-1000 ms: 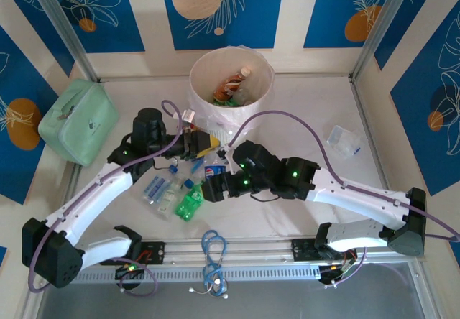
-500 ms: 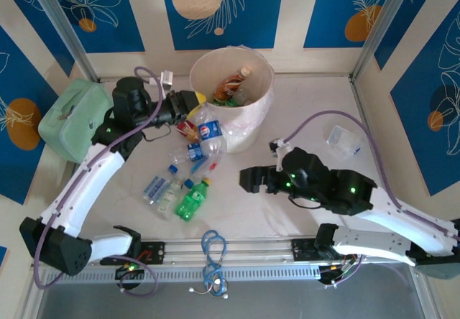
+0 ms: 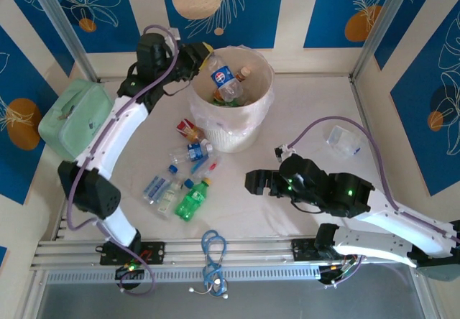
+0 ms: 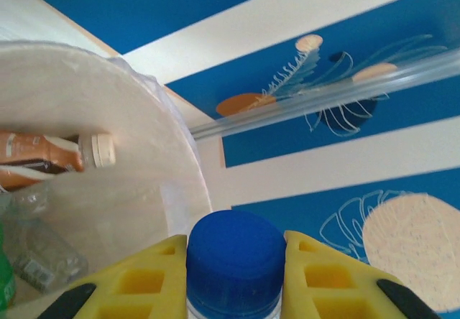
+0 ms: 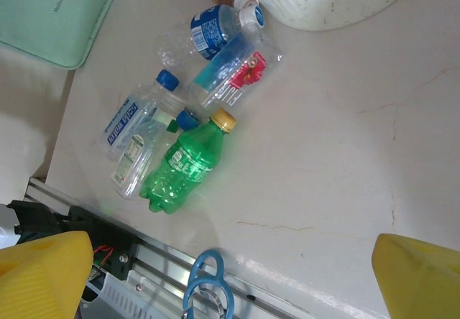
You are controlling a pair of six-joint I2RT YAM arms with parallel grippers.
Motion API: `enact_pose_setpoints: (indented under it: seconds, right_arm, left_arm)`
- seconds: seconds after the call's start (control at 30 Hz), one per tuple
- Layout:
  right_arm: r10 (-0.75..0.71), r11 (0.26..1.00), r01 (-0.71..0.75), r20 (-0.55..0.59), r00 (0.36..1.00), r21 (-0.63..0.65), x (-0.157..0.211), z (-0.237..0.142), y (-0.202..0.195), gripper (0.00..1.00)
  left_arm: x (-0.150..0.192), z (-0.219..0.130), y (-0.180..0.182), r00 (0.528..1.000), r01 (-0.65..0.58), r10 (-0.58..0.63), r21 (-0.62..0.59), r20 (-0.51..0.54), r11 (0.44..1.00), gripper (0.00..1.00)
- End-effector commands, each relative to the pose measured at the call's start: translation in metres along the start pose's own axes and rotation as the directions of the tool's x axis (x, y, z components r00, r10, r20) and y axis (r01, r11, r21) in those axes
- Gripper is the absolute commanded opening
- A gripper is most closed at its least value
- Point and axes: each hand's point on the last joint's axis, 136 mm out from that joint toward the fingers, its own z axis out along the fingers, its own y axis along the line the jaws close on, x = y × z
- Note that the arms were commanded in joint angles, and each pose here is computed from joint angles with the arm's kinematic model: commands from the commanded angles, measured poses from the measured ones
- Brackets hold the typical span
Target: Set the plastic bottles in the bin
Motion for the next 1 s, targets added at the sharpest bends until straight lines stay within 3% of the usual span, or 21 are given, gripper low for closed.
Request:
enact_pose_setpoints:
  seconds: [0.0, 0.17, 0.33, 0.37, 0.5, 0.57, 0.7, 0.83, 0.97]
  right_arm:
    - [0.016, 1.000, -0.016, 0.009, 1.000, 0.001, 0.002, 0.002, -0.001, 1.00]
    - [0.019, 1.000, -0.019, -0.001, 1.000, 0.002, 0.006, 0.005, -0.003, 1.00]
    - [0.017, 1.000, -0.017, -0.003, 1.000, 0.009, 0.009, 0.004, -0.005, 1.00]
    - [0.016, 1.000, -0.016, -0.002, 1.000, 0.011, 0.009, 0.003, -0.006, 1.00]
    - [0.016, 1.000, -0.016, 0.001, 1.000, 0.009, 0.010, 0.002, -0.007, 1.00]
    - [0.016, 1.000, -0.016, 0.001, 1.000, 0.003, 0.010, 0.001, -0.005, 1.00]
    - [0.011, 1.000, -0.011, 0.001, 1.000, 0.003, 0.010, 0.002, -0.004, 1.00]
    - [0.006, 1.000, -0.006, 0.002, 1.000, 0.004, 0.009, 0.001, -0.003, 1.00]
    - [0.002, 1.000, -0.002, 0.006, 1.000, 0.005, 0.010, 0.001, -0.003, 1.00]
  left_arm:
    - [-0.015, 0.016, -0.012, 0.999, 0.012, -0.012, -0.002, 0.038, 1.000, 0.17]
    - [-0.008, 0.050, -0.004, 1.000, 0.004, -0.004, -0.058, -0.002, 0.998, 0.19]
    - [0.008, 0.071, 0.003, 0.999, -0.012, 0.009, -0.091, -0.033, 0.996, 0.28]
    - [0.011, 0.073, 0.003, 0.999, -0.016, 0.013, -0.096, -0.037, 0.995, 0.32]
    - [0.016, 0.073, 0.006, 0.999, -0.027, 0.022, -0.118, -0.042, 0.993, 0.67]
    - [0.016, 0.070, 0.002, 0.999, -0.033, 0.029, -0.110, -0.041, 0.993, 0.73]
    - [0.007, 0.050, -0.021, 0.998, -0.066, 0.065, -0.080, -0.004, 0.995, 0.78]
    - [-0.020, 0.006, -0.042, 0.992, -0.107, 0.111, -0.076, 0.062, 0.991, 0.82]
    - [-0.046, -0.052, -0.022, 0.980, -0.124, 0.151, -0.194, 0.129, 0.973, 0.82]
